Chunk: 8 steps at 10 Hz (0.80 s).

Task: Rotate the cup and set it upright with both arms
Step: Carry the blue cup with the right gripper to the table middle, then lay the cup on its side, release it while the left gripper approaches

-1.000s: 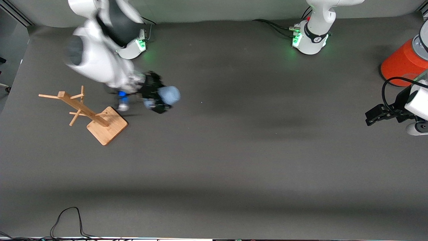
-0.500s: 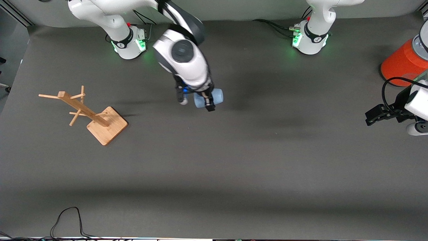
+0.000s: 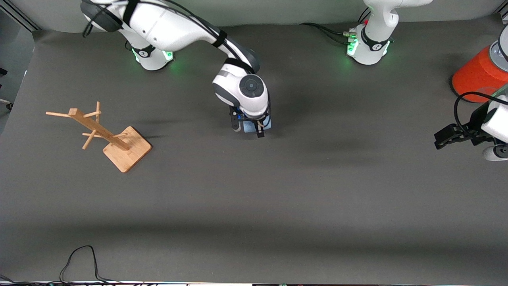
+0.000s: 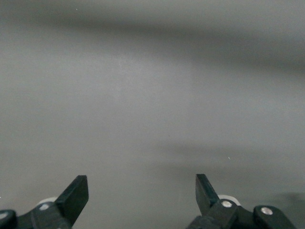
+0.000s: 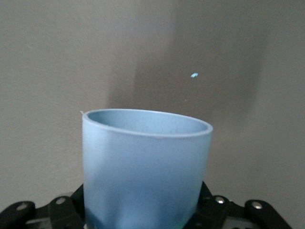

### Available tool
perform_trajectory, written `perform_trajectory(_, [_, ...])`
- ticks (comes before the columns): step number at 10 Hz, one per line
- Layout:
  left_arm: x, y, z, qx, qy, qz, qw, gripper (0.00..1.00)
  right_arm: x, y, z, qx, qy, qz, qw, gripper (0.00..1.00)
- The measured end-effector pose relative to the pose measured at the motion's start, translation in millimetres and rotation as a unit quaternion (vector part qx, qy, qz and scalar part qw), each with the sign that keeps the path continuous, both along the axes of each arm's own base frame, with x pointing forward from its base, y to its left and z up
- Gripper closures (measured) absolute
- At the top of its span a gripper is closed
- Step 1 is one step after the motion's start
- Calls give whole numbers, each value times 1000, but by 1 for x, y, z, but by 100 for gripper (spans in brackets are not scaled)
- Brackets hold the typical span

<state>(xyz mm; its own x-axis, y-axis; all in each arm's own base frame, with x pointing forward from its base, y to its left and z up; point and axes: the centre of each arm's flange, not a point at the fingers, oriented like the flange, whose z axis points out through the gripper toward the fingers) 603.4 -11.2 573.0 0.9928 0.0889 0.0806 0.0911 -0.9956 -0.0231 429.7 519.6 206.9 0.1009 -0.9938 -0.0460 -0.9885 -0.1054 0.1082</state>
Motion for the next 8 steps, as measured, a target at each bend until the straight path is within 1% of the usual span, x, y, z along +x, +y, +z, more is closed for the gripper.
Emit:
perform_trajectory(1, [0, 0, 0, 0, 0, 0, 1000, 0, 0, 2, -10, 2, -3, 3, 1000, 21])
perform_trajectory(2, [0, 0, 0, 0, 0, 0, 1000, 0, -4, 5, -16, -4, -11, 7, 1000, 19])
perform_trajectory(3, [0, 1, 0, 0, 0, 1, 1000, 0, -10, 9, -18, -16, -28, 10, 999, 7])
perform_trajectory(4, [0, 1, 0, -1, 0, 1, 1000, 0, -16, 14, -19, -24, -44, 8, 999, 0])
perform_trajectory(5, [0, 1, 0, -1, -1, 1, 1000, 0, -16, 15, -17, -25, -50, 9, 998, 0])
perform_trajectory(7, [1, -1, -1, -2, 1, 0, 1000, 0, 0, 8, 5, -41, -52, 37, 997, 0])
perform_trajectory(8, [2, -4, -5, -3, 4, -2, 1000, 0, 14, 0, 35, -36, -42, 51, 997, 0])
